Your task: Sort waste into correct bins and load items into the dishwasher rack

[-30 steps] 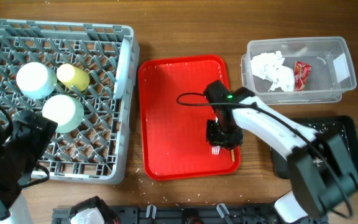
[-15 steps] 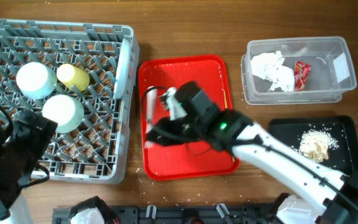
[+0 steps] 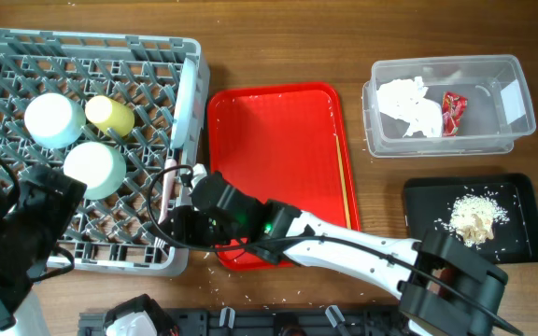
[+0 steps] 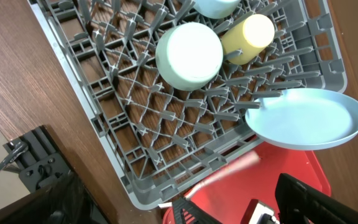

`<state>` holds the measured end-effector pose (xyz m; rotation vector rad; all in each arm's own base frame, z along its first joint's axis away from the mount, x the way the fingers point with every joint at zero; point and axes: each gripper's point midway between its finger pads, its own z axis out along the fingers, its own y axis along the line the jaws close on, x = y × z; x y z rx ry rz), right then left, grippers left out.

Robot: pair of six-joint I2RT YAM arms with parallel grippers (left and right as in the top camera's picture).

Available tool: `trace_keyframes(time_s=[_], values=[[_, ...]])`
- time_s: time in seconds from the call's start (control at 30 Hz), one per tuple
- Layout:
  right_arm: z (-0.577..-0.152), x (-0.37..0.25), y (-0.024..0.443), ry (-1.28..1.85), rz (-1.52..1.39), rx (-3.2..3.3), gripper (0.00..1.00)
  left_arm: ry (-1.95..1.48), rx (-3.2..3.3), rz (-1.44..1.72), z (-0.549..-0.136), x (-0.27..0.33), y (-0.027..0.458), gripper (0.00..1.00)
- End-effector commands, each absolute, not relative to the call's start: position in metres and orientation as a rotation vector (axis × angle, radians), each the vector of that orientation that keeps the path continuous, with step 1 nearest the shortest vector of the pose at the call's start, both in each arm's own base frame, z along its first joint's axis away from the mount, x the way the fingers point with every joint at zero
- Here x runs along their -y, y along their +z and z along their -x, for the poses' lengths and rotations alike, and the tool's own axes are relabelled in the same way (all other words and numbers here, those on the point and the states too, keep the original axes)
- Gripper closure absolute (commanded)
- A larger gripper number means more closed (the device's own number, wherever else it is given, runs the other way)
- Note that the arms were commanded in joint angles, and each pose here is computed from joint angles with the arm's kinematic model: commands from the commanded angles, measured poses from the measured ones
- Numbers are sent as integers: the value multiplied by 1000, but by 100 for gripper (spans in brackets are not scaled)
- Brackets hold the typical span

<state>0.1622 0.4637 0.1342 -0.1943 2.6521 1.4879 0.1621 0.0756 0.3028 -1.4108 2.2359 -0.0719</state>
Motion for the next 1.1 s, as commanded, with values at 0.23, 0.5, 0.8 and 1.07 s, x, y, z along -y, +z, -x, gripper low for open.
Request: trace_keyframes(time_s=[0.23,0.5,0.8,1.07], values=[[-176,-457,138,1332,313,-2645,43,-52,-2225,1419,-160,-79,303,0],[-246,-323,205,828,100,-2675,44,-51,-2225,1419,-160,-79,303,0],[-264,-129,117,-7,-108,-2989,41,-51,-2225,1419,-160,-79,303,0],[-253,-120,49,-137,-71,-3097,56,-51,-2225,1419,-160,-79,303,0]])
